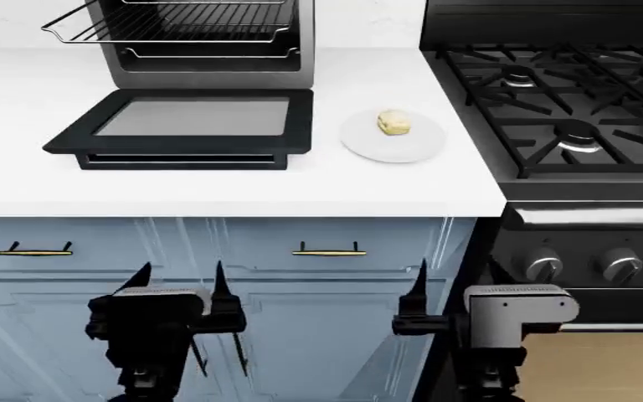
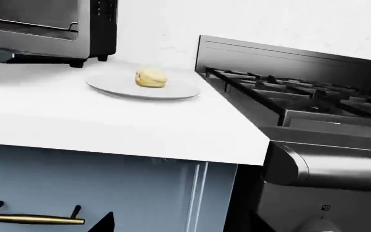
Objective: Place the scone on the top rack of the toaster oven.
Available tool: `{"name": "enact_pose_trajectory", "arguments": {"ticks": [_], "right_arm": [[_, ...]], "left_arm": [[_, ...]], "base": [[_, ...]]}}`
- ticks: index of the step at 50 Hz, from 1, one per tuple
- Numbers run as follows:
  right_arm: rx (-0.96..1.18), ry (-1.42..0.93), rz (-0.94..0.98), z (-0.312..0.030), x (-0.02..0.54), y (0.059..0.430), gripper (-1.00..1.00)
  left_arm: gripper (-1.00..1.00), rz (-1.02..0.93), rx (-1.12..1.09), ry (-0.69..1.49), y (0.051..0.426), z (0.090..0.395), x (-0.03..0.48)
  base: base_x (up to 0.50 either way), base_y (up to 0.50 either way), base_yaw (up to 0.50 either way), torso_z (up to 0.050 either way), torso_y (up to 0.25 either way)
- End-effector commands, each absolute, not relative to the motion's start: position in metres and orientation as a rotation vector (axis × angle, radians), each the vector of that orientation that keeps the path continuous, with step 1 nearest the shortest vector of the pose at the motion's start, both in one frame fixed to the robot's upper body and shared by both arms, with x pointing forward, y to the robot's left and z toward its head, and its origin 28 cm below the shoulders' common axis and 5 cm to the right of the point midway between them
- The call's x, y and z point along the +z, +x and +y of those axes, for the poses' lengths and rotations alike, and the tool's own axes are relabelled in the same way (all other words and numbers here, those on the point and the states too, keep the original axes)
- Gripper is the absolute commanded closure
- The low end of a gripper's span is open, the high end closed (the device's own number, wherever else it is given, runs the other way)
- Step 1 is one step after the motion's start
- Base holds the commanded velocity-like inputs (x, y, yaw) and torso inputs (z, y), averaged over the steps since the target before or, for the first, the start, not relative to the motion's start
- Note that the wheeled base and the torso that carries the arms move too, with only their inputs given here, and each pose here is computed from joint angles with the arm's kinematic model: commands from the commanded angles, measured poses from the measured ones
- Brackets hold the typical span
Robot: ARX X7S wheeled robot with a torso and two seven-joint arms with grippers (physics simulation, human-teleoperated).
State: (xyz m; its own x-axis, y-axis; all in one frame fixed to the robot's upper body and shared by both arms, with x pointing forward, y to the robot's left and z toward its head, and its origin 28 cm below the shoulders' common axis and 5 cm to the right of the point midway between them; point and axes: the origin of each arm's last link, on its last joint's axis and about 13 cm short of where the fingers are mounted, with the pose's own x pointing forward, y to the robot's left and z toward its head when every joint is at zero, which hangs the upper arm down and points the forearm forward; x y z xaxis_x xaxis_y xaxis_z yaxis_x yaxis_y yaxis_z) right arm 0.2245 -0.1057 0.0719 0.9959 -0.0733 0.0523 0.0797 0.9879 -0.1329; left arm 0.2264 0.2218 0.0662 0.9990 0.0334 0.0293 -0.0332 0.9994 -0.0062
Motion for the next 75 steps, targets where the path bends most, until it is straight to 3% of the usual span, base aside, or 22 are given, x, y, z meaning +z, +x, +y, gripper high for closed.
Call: {"name": "enact_pose_trajectory", "arguments": {"ticks": [1, 8, 25, 35, 61, 75], "right_arm": [[-0.141, -0.202, -0.117, -0.114, 0.142, 0.222, -1.0], [-0.133, -0.186, -0.12, -0.115, 0.158, 0.226, -1.0], [-0.131, -0.156, -0.152, -0.119, 0.175, 0.228, -1.0], [-0.139, -0.115, -0.169, -0.123, 0.176, 0.226, -1.0], [-0.159, -0.112, -0.161, -0.124, 0.177, 0.23, -1.0], [-0.2, -0.106, -0.109, -0.135, 0.184, 0.231, -1.0]], "left_arm": [[-1.0, -0.114, 0.086, -0.002, 0.239, 0.241, 0.137], [-1.0, -0.15, 0.125, 0.018, 0.252, 0.252, 0.167], [-1.0, -0.174, 0.201, 0.004, 0.269, 0.266, 0.167], [-1.0, -0.168, 0.211, 0.003, 0.272, 0.267, 0.169], [-1.0, -0.144, 0.255, 0.009, 0.275, 0.274, 0.162], [-1.0, -0.142, 0.252, 0.014, 0.275, 0.273, 0.161]], "base": [[0.0, 0.0, 0.0, 0.0, 0.0], [0.0, 0.0, 0.0, 0.0, 0.0], [0.03, 0.47, 0.0, 0.0, 0.0], [0.45, 0.27, 0.0, 0.0, 0.0], [0.5, 0.02, 0.0, 0.0, 0.0], [0.0, 0.0, 0.0, 0.0, 0.001]]}}
